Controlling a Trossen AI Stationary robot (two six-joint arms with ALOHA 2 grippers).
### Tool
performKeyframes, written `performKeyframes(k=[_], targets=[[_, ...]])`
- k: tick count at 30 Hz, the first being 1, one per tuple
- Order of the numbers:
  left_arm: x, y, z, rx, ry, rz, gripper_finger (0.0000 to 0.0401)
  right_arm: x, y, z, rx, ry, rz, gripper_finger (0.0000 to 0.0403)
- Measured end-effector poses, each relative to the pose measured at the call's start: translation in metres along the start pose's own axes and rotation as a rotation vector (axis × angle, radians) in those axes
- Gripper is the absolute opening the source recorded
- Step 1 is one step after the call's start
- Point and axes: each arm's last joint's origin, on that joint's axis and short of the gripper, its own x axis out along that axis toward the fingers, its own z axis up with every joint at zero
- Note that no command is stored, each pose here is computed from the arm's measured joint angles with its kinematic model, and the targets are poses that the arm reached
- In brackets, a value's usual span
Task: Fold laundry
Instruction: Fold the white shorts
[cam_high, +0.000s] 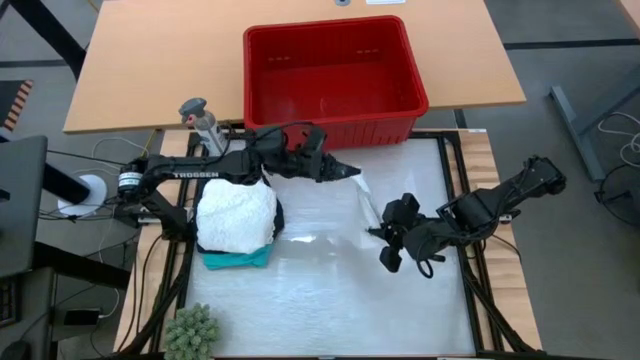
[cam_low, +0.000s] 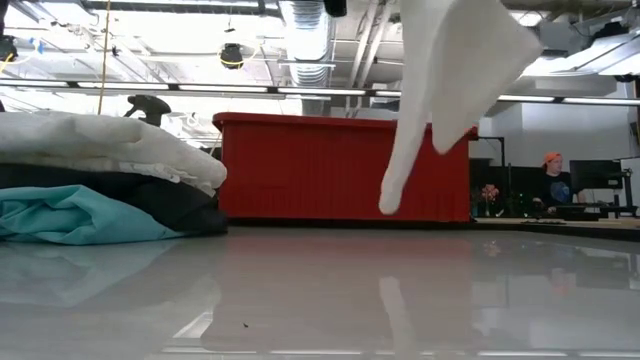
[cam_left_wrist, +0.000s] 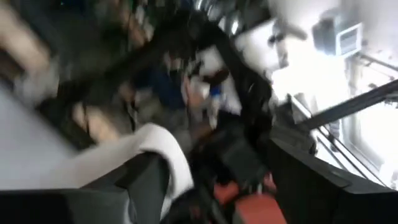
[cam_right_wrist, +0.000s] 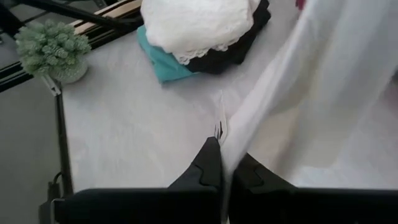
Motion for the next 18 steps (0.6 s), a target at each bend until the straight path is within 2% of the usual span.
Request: performKeyframes(k=[1, 3, 5, 7, 11, 13, 15, 18], targets=[[-0.001, 0.003, 0.0, -0.041, 0.049, 0.014, 0.0254, 0.0, 0.0, -0.001, 0.004, 0.01, 0.008, 0.0023], [-0.004, 0.013, -0.001, -0.198, 0.129, 0.093, 0.0261, -0.001, 0.001, -0.001, 0.008, 0.022, 0.023, 0.0023], [-0.005, 0.019, -0.003, -0.323, 0.125, 0.156, 0.0262, -0.001, 0.003, -0.003, 0.011, 0.029, 0.032, 0.0023], [-0.004, 0.019, 0.0, -0.409, 0.013, 0.172, 0.0262, -0.001, 0.003, -0.003, 0.02, 0.03, 0.034, 0.0023], [-0.004, 0.014, 0.007, -0.678, -0.365, 0.146, 0.0263, -0.002, 0.005, -0.003, 0.029, 0.024, 0.047, 0.0023], [-0.003, 0.012, 0.006, -0.683, -0.5, 0.125, 0.0263, -0.003, 0.006, -0.003, 0.026, 0.02, 0.05, 0.0023], [-0.002, 0.008, 0.006, -0.67, -0.561, 0.099, 0.0263, -0.004, 0.007, -0.005, 0.029, 0.023, 0.057, 0.0023], [-0.005, 0.008, 0.014, -0.537, -0.594, 0.111, 0.0263, -0.008, 0.011, -0.01, 0.037, 0.047, 0.087, 0.0023]])
